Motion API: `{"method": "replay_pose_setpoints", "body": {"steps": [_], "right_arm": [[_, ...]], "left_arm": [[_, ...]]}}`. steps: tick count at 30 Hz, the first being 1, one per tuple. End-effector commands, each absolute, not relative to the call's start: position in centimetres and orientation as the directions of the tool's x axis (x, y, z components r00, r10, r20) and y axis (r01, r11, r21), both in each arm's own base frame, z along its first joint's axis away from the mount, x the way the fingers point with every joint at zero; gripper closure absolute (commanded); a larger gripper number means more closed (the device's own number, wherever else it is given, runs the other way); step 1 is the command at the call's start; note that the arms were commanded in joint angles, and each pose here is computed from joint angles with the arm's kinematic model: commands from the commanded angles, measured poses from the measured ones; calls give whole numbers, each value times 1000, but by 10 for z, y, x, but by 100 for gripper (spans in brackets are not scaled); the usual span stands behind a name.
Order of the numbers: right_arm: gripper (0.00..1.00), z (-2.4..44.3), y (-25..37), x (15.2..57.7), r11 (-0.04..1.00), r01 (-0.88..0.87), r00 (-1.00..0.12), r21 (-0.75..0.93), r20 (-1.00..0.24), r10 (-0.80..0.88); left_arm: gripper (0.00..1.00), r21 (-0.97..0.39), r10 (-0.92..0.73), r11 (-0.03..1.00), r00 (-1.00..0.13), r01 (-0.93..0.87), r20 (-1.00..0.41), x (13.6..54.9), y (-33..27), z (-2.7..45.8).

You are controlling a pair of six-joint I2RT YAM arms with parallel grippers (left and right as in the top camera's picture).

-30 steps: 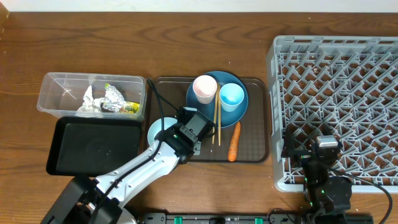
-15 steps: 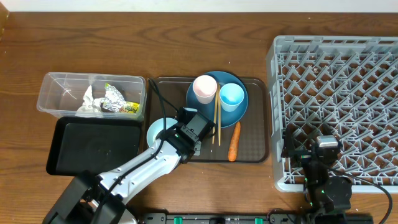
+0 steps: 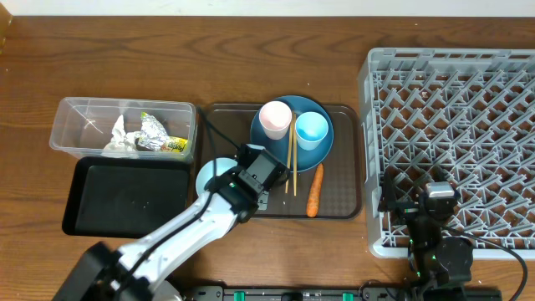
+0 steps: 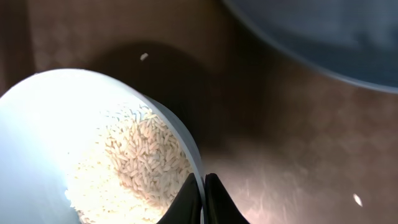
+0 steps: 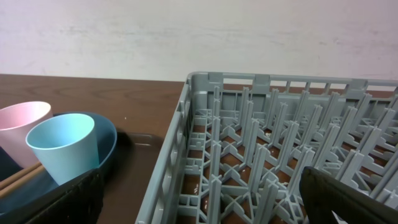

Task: Sort waste into correct bins and load items into the dishwasher rack
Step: 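Lift the rice bowl with left gripper and carry it over the black tray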

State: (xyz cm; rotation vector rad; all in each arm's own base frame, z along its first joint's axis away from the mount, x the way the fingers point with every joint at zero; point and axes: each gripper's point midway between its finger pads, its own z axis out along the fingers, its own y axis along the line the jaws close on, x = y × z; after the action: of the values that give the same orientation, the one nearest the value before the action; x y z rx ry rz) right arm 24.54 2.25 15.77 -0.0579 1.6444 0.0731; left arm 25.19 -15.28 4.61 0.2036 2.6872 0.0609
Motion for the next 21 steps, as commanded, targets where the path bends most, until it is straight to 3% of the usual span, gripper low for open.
{"method": "replay_pose_setpoints", "body": {"steps": [1,10,21], "right_arm": [[1,156,19,246,998,-64,-79,18,-997,13],[1,156,19,246,998,-64,-79,18,-997,13],[1,156,19,246,998,-64,-79,18,-997,13]], "left_arm": [[94,53,153,988,-856,147,-493,258,-156,77],[94,23,90,996,-852,91,-516,247,-122,109],[94,-344,-158,939,-852,27,-499,256,-89,147]]}}
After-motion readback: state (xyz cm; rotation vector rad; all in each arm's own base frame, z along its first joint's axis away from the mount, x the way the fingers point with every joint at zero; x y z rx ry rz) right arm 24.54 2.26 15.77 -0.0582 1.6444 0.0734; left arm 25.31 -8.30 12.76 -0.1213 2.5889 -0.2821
